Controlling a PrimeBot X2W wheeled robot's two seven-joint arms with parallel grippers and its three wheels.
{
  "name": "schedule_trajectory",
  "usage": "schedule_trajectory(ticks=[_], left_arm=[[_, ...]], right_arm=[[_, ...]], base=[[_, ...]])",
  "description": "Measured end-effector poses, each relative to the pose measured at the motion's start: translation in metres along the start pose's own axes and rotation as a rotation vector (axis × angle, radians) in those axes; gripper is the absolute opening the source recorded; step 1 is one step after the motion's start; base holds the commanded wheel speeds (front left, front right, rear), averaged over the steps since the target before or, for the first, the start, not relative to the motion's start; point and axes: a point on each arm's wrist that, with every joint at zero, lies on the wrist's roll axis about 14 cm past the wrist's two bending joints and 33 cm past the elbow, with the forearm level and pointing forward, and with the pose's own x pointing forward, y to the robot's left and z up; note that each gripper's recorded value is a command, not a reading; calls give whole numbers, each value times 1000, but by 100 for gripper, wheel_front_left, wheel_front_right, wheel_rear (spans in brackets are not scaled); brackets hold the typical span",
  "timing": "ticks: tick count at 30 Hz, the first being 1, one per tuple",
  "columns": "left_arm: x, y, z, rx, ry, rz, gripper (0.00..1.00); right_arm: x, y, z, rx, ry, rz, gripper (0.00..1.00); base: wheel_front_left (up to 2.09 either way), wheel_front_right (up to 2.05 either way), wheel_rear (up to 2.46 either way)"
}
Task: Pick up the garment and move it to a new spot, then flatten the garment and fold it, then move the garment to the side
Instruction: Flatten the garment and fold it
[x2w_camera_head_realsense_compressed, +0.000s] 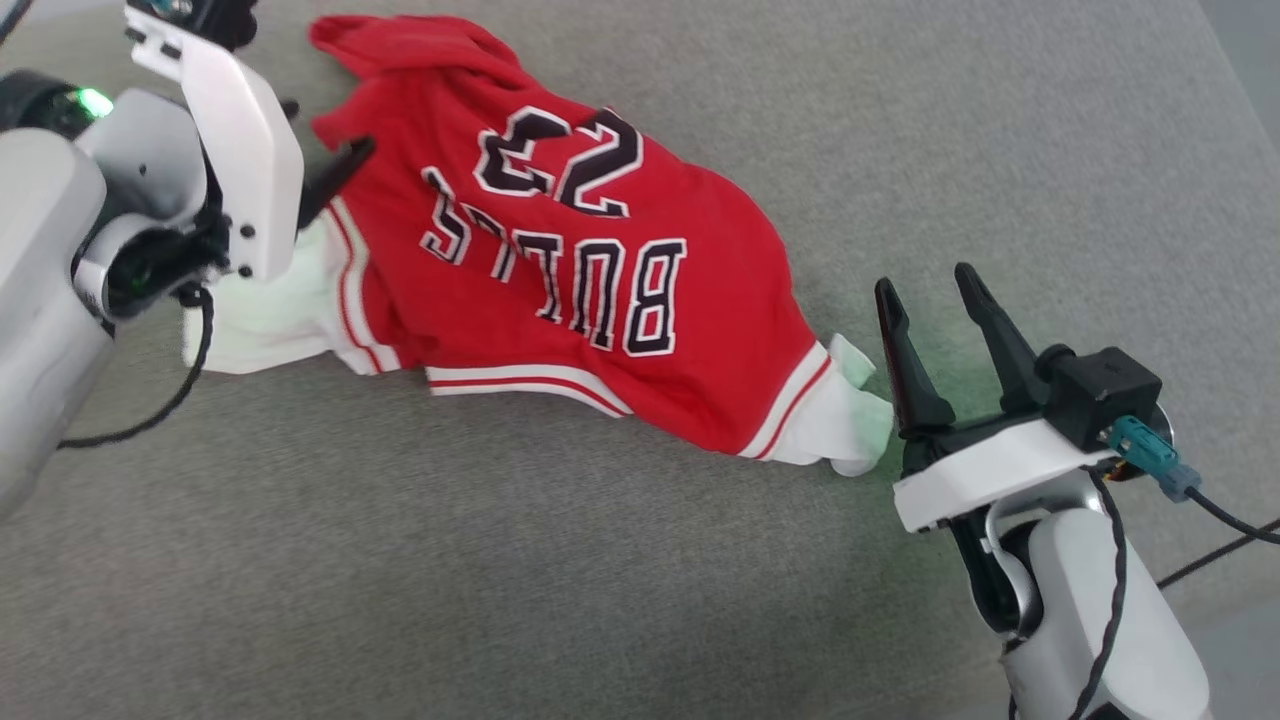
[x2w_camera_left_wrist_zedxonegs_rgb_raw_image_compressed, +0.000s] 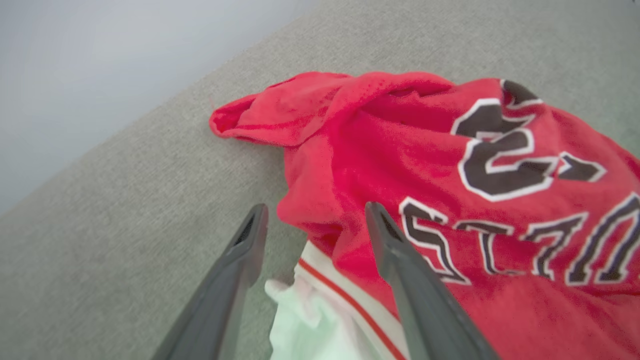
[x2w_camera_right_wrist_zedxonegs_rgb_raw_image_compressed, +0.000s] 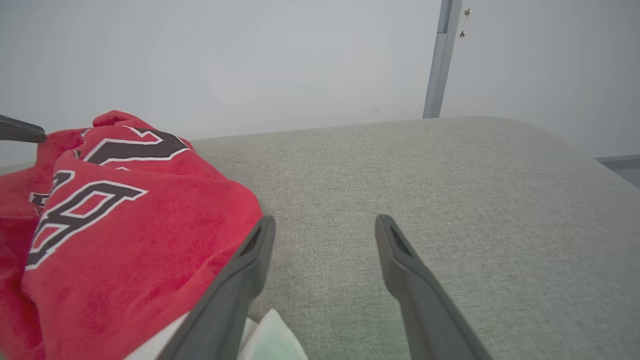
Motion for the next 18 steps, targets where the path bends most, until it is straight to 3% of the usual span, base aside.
schedule_trajectory(ticks=[11, 18], left_arm=[[-63, 9, -45, -79, 168, 89, 100], [-62, 13, -74, -144, 214, 112, 100]], right_arm=[[-5, 23, 21, -9, -31, 60, 100], [-4, 28, 26, -17, -31, 78, 100]], base=[[0, 0, 0], [0, 0, 0]])
